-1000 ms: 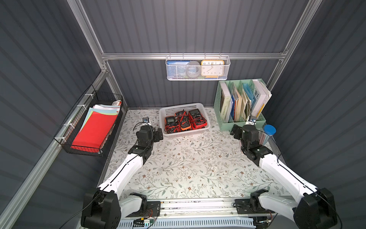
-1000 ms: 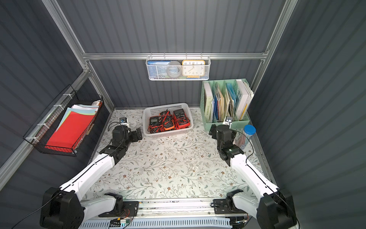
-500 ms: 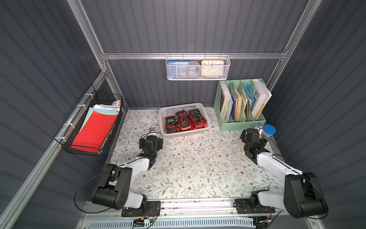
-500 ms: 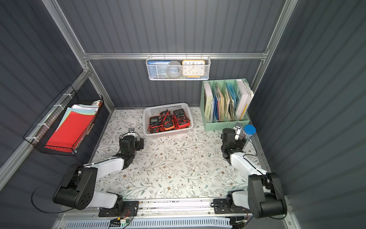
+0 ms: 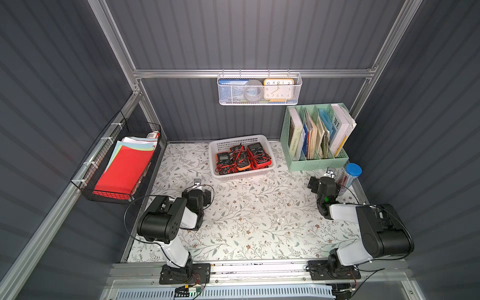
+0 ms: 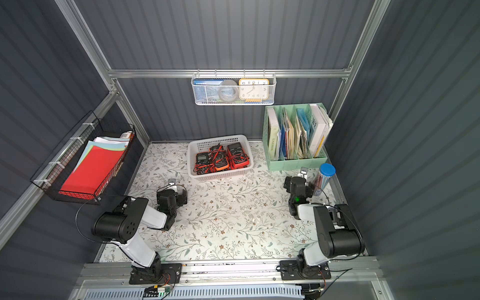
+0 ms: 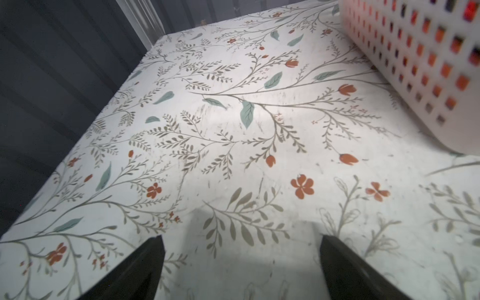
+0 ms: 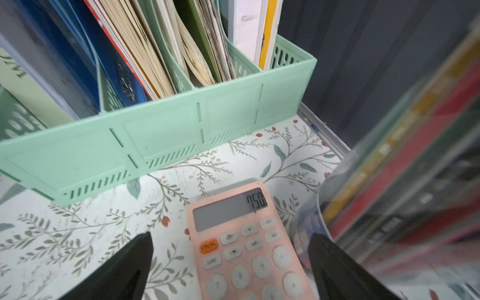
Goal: Put the multimeter into the basket
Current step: Reset both arms
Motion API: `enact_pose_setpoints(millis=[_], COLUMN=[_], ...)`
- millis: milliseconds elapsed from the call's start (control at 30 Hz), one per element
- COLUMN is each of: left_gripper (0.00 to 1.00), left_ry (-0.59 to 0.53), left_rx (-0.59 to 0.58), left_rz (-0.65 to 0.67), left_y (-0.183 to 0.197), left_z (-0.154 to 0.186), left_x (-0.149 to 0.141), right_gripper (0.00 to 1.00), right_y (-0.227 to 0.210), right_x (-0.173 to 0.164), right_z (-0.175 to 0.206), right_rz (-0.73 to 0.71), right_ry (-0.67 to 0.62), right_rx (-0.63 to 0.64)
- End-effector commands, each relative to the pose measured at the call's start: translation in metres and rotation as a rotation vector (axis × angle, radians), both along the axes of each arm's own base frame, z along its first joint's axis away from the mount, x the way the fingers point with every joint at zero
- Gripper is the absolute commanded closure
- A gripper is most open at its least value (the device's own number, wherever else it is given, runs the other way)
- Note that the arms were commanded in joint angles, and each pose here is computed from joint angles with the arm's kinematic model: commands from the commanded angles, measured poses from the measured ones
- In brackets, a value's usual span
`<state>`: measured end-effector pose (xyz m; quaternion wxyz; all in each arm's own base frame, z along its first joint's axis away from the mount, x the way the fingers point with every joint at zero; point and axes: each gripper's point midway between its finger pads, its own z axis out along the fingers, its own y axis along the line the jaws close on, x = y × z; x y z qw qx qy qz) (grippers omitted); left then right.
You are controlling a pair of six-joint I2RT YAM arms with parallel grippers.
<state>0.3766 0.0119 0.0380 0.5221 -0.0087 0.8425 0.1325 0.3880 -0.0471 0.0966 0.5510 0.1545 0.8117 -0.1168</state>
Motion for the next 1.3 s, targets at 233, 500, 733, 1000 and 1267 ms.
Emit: enact_pose_setpoints(millis=[233,500,733,1000,1267], left_gripper=[0.01,0.01,0.01,0.01,0.01], left_ry=[0.017,0.087,0.087,0.087,0.087], left_rx=[-0.032,-0.136,-0.136,-0.136,-0.136], left_rz=[-0.181,-0.108,-0.109,-0.109,-0.108], left_y=[-0.025,-0.003,-0.003,-0.003,-0.003], left_z=[0.006,-0.003,-0.003,-0.003,-0.003], left_x=[0.02,0.028,0.028,0.028,0.028], right_gripper=[0.01,0.01,0.01,0.01,0.01], right_y=[0.004,0.005,0.005,0.005,0.006], right_x=[0.001,0.002,0.002,0.002,0.003], right_z=[-0.001,0.002,0.003,0.003,0.003], right_rz=[0.059,0.064,0.068,0.07,0.071], right_ry=[-0.05,-0.095,-0.103,-0.105,-0.102], right_rx=[0.032,0.021,0.017,0.017,0.017])
